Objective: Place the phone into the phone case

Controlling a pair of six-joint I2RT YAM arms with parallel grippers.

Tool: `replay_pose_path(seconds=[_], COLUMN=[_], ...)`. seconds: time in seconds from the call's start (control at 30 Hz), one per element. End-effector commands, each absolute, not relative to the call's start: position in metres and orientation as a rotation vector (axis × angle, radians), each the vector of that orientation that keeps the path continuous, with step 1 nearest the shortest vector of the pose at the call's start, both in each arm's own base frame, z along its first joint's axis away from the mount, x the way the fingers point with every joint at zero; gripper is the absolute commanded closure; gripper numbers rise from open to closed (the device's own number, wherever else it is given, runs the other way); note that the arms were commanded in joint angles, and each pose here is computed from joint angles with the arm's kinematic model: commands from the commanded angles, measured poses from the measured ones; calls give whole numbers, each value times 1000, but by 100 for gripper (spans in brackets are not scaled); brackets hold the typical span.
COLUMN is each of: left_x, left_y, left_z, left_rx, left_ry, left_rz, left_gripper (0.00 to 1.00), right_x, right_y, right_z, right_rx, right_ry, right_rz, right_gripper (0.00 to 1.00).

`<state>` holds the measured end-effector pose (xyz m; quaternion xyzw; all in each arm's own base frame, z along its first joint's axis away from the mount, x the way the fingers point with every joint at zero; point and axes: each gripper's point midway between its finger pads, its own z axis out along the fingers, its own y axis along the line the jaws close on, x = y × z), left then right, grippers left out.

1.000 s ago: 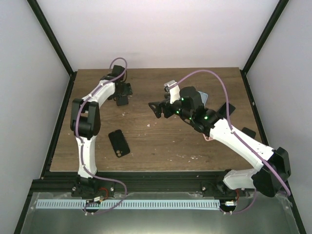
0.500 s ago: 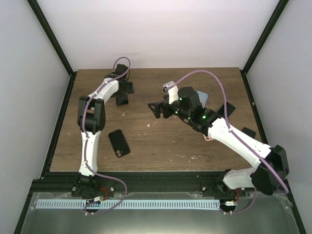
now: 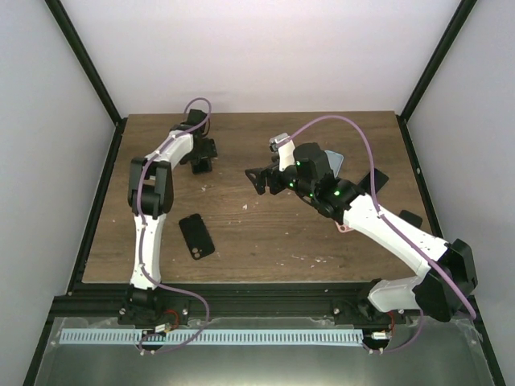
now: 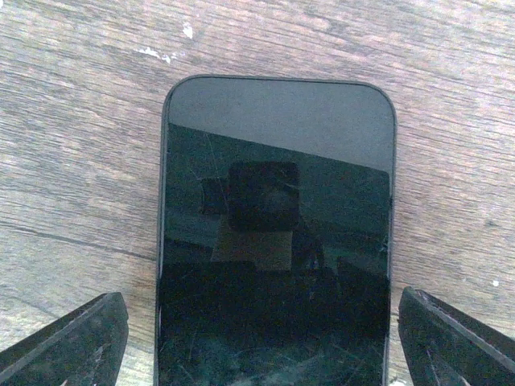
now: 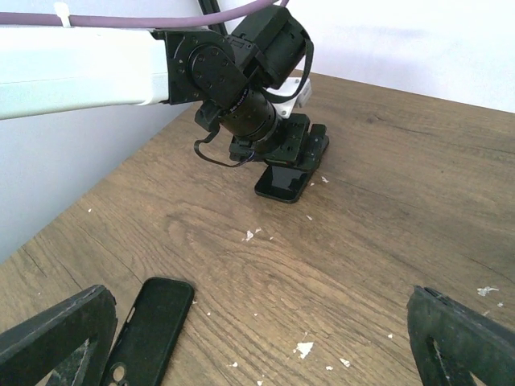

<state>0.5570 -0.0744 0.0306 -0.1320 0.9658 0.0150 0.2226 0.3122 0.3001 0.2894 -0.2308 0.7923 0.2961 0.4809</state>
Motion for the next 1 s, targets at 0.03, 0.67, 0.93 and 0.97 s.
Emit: replay_pose_path(seconds=[0.03,0.67,0.93,0.97], left_x=[557,504,429,418], left_y=[-77,-78,-76,-77], left_z=[8,73,110,113], left_rx=[-362,-418,-435,-442], left_ry=[2703,2694,2672,2672], left_rz=[16,-12,-32,-28], left_gripper=[10,39,40,40], right_x=[316,301,287,286], right_y=[299,282,275,275], right_z=[292,298,289,288], right_rx=[-554,-519,-486,-483], right_ry=[1917,1909,1923,1928], right_rz=[700,696,761,769], right_gripper=[0,0,0,0])
